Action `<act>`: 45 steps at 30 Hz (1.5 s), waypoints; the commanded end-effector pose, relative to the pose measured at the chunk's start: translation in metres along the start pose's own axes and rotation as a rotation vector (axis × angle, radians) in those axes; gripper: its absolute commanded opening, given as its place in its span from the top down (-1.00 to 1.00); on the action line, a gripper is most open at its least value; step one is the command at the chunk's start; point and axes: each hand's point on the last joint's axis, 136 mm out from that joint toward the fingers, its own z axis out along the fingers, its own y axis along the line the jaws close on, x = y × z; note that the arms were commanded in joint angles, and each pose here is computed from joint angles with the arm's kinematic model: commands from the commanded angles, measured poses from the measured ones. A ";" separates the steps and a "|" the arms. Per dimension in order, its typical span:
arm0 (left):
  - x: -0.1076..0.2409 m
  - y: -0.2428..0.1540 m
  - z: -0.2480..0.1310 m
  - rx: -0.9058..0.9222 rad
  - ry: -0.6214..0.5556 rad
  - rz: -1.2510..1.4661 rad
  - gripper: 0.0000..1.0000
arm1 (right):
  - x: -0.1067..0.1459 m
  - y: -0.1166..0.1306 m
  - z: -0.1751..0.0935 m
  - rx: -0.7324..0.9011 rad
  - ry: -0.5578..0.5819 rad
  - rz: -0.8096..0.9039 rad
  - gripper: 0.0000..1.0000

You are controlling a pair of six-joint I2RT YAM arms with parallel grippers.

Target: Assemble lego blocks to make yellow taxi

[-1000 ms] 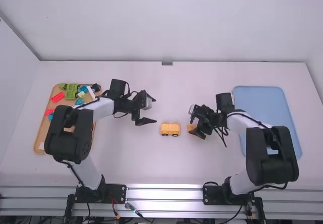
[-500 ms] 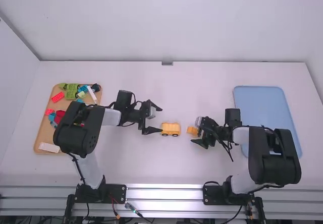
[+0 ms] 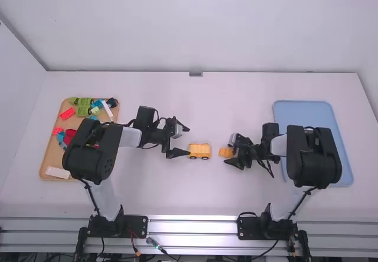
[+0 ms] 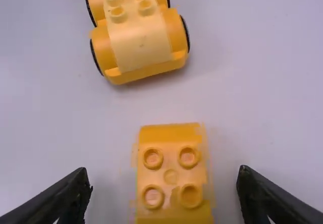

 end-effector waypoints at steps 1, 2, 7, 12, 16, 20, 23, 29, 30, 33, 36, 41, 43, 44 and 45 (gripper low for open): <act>0.000 -0.008 0.002 0.032 -0.021 -0.018 -0.98 | 0.001 -0.002 0.003 -0.009 -0.022 -0.023 -0.33; 0.000 -0.008 0.002 0.032 -0.021 -0.019 -0.98 | 0.002 -0.002 0.004 -0.011 -0.023 -0.023 -0.30; 0.000 -0.009 0.002 0.033 -0.021 -0.021 -0.98 | 0.005 -0.002 0.005 -0.012 -0.027 -0.011 -0.04; 0.001 -0.009 0.002 0.032 -0.016 -0.025 -0.98 | 0.008 -0.002 0.005 -0.011 -0.011 -0.005 0.11; 0.002 -0.009 0.002 0.033 -0.015 -0.030 -0.98 | 0.008 -0.001 0.005 -0.014 -0.012 -0.001 0.05; 0.002 -0.010 0.002 0.036 -0.013 -0.030 -0.98 | 0.008 -0.001 0.005 -0.014 -0.012 -0.001 -0.08; 0.003 -0.011 0.002 0.037 -0.011 -0.036 -0.98 | 0.007 -0.001 0.005 -0.014 -0.018 -0.004 -0.07; 0.005 -0.013 0.003 0.038 -0.007 -0.038 -0.98 | 0.005 -0.005 -0.001 -0.001 -0.048 0.011 0.11; 0.007 -0.014 0.004 0.033 0.001 -0.030 -0.98 | 0.005 -0.005 -0.003 0.003 -0.059 0.017 0.17; 0.017 -0.017 0.011 0.007 0.052 0.001 -0.97 | 0.006 -0.005 -0.006 0.004 -0.069 0.017 0.28; 0.020 -0.023 0.017 0.003 0.061 0.032 -0.98 | 0.005 -0.001 -0.007 -0.006 -0.079 0.011 0.40; 0.019 -0.028 0.020 0.005 0.046 0.065 -0.98 | 0.000 0.001 -0.004 -0.024 -0.086 -0.002 0.61; 0.023 -0.025 0.022 -0.004 0.056 0.033 -0.98 | -0.002 0.001 -0.003 -0.033 -0.084 -0.003 0.69; 0.024 -0.022 0.023 -0.011 0.062 0.019 -0.98 | -0.003 0.001 -0.003 -0.038 -0.084 -0.006 0.71; 0.027 -0.018 0.025 -0.014 0.067 -0.006 -0.98 | -0.005 0.003 -0.002 -0.052 -0.083 -0.015 0.76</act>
